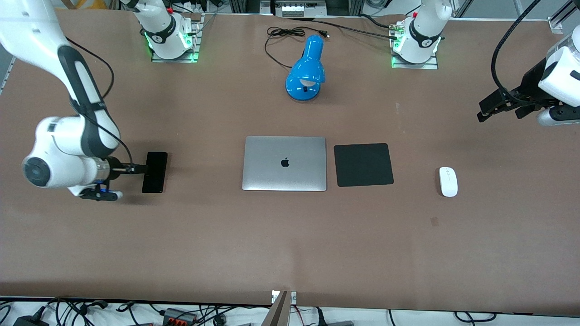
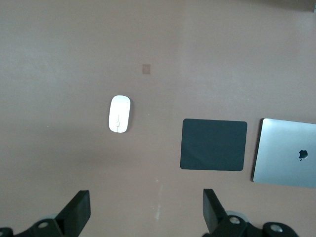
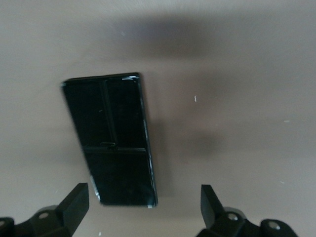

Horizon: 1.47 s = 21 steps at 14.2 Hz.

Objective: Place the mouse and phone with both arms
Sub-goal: 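Grasp the black phone with the right gripper while the left gripper reaches the mouse, then carry the phone toward the laptop while the left gripper grasps the mouse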

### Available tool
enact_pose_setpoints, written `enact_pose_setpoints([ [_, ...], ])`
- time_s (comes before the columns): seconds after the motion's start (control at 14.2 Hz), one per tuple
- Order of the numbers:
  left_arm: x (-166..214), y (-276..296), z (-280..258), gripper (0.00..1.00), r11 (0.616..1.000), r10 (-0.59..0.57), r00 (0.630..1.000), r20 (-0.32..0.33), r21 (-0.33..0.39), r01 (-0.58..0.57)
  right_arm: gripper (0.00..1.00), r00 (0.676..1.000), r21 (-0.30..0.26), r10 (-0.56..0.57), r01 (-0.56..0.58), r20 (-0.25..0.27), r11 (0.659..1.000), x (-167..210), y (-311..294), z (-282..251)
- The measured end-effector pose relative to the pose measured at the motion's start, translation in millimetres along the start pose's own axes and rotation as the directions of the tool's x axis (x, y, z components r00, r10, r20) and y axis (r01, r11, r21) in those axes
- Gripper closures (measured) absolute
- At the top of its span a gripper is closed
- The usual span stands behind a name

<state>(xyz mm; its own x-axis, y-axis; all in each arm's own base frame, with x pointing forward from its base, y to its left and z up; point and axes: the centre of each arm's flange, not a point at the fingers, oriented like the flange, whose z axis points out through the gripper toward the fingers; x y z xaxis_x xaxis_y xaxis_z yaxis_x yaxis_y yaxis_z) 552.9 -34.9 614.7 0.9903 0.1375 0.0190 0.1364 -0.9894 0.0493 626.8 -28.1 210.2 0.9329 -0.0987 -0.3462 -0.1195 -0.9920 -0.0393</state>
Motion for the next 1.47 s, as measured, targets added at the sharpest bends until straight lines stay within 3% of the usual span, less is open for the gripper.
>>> enact_pose_setpoints([
  [0.14,-1,0,1,0.0,1.0,0.0,1.0,0.009,0.002,0.0,0.0,0.999,-0.014,0.044,-0.044,0.01,0.999,1,-21,13],
  [0.42,-4,0,4,0.0,1.0,0.0,0.999,0.041,0.008,0.0,0.0,0.999,-0.065,0.033,-0.035,-0.032,0.997,4,-72,37],
  [0.91,9,1,33,0.0,1.0,-0.003,0.995,0.095,0.016,0.001,0.0,0.999,-0.091,0.023,-0.025,-0.03,0.996,9,-46,44],
  [1.26,19,-11,105,0.0,0.998,-0.045,0.948,0.315,0.06,0.027,0.0,0.999,-0.086,0.017,-0.021,-0.042,0.996,7,-48,56],
  [1.4,30,-22,140,0.0,0.996,-0.072,0.927,0.369,0.073,0.048,0.0,0.999,-0.085,0.016,-0.02,-0.046,0.996,7,-48,57],
  [1.47,39,-30,159,0.0,0.995,-0.085,0.923,0.374,0.086,0.057,0.07,0.999,-0.085,0.015,-0.019,-0.049,0.996,6,-48,55],
])
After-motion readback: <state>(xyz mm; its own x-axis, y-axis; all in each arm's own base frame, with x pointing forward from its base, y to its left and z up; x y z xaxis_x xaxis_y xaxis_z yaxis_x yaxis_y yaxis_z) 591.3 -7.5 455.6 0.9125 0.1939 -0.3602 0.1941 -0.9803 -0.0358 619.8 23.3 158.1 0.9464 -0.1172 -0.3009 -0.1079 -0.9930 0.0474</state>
